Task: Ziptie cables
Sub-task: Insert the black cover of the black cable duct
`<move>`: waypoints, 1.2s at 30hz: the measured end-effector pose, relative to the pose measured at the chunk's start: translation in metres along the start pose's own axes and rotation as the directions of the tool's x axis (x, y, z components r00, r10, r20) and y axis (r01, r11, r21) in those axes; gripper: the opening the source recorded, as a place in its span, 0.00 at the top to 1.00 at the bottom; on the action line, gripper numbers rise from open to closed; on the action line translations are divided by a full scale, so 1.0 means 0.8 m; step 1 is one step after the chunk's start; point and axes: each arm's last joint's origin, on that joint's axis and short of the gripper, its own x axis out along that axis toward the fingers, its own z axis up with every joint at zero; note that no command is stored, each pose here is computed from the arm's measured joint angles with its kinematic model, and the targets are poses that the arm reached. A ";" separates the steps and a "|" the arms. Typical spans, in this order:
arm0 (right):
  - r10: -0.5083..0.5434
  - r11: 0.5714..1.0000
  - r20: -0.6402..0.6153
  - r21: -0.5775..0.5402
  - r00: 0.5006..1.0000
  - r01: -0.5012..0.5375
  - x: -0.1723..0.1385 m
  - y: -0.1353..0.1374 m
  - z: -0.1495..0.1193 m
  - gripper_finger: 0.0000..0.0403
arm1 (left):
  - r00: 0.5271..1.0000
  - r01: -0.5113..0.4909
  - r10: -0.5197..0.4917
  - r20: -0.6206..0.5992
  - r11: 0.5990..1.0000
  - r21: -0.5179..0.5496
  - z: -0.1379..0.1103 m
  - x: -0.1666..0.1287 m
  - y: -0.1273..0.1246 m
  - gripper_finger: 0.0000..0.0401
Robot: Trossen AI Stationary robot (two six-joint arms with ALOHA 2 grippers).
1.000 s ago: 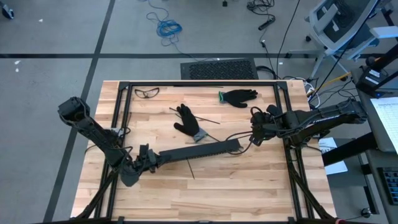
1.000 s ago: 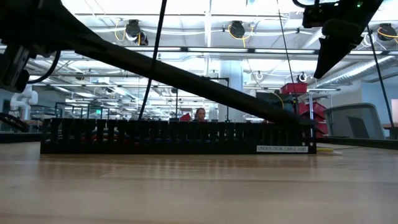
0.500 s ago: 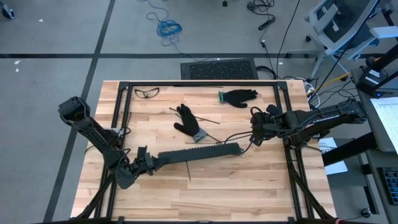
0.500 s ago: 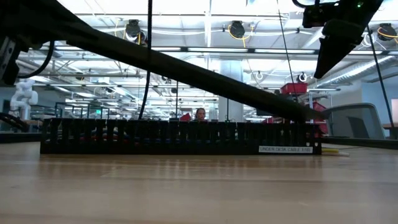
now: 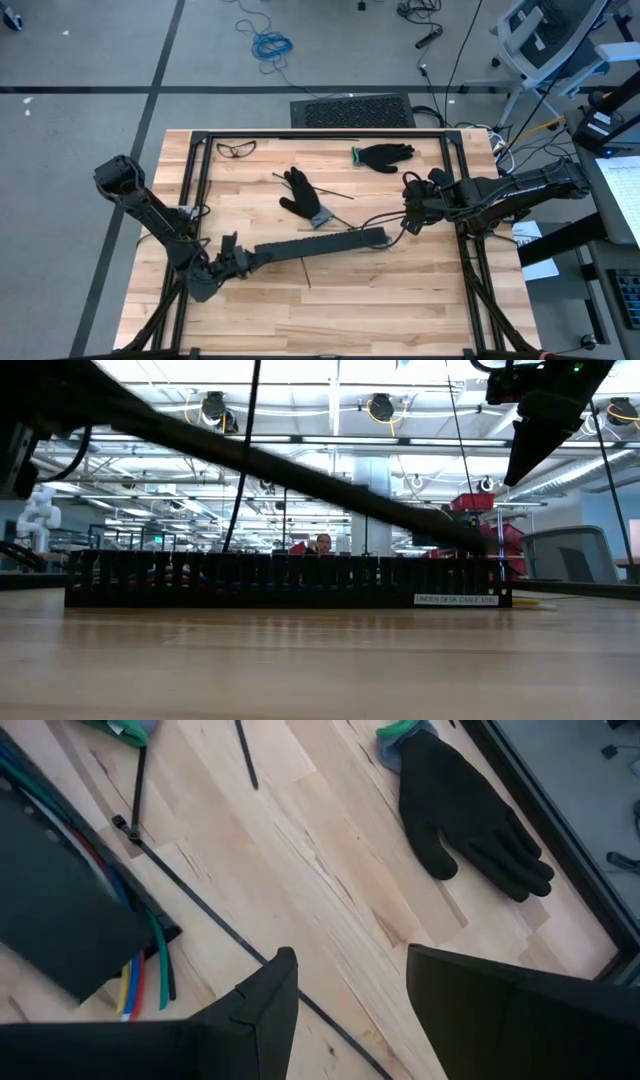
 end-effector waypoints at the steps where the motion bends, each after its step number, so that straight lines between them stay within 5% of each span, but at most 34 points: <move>1: -0.002 1.000 0.002 0.000 1.000 0.002 0.000 0.000 0.000 0.56 | 1.000 0.015 -0.015 -0.005 1.000 0.009 -0.001 0.000 -0.004 0.98; 15: -0.004 1.000 0.003 -0.002 1.000 0.004 0.000 0.000 0.000 0.56 | 1.000 0.015 -0.017 0.022 0.996 0.084 0.002 0.006 -0.005 0.98; 36: -0.004 1.000 0.003 -0.004 1.000 0.004 0.000 0.000 0.000 0.56 | 1.000 -0.007 0.008 -0.009 0.999 0.038 0.004 0.011 -0.003 0.98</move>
